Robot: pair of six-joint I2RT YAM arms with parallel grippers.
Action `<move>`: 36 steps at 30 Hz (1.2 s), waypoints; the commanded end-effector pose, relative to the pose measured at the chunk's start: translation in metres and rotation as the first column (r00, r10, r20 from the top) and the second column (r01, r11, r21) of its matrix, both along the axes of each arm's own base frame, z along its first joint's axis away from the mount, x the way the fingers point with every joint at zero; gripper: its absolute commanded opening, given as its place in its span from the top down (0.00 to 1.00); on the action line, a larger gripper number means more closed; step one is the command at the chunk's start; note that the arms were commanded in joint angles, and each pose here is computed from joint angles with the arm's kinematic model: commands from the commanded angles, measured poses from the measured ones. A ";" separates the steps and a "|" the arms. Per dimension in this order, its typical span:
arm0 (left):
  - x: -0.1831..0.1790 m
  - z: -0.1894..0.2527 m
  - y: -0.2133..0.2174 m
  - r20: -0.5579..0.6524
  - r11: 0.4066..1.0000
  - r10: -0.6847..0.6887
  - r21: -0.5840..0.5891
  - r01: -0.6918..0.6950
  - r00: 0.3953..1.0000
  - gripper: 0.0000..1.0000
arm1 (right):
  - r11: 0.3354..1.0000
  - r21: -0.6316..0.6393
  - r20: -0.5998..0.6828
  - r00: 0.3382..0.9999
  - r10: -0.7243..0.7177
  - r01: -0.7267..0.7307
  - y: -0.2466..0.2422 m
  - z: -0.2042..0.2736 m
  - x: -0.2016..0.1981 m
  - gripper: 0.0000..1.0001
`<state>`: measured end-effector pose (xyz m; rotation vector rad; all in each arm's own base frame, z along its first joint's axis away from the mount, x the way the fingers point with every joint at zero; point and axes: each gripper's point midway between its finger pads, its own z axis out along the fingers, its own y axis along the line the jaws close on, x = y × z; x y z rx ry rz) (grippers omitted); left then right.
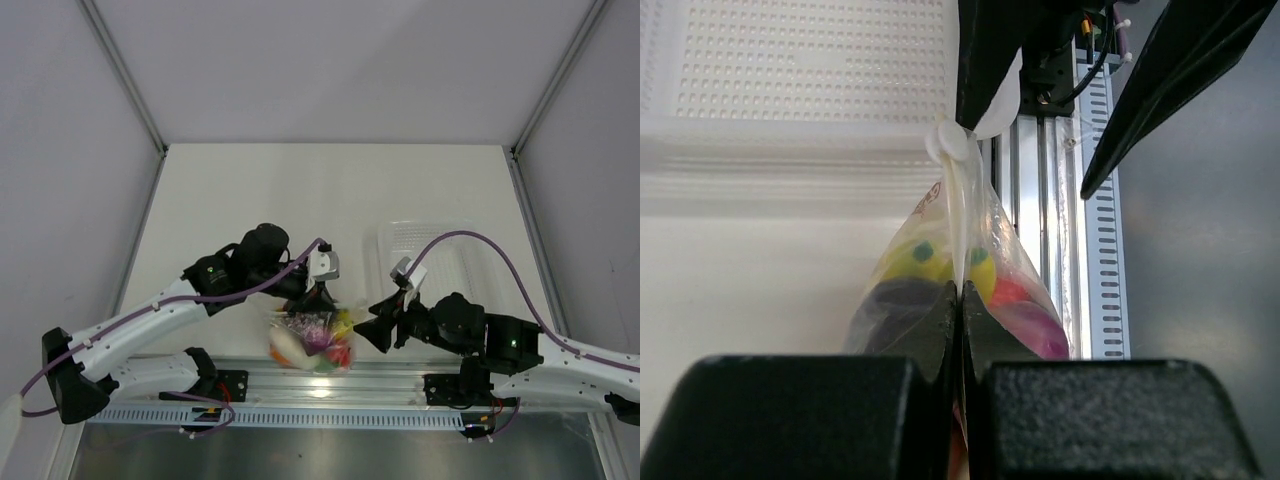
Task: Place the food in the zip-top bag and seal the zipper
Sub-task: Adjust the zipper food storage bag at the center of the board.
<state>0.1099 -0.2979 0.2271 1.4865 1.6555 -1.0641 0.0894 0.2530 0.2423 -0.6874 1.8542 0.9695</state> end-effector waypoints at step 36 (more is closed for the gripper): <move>-0.001 0.031 -0.005 -0.024 0.994 -0.045 -0.102 0.042 0.999 0.99 | 0.983 0.174 0.061 0.996 -0.064 0.052 0.014 -0.010 0.019 0.82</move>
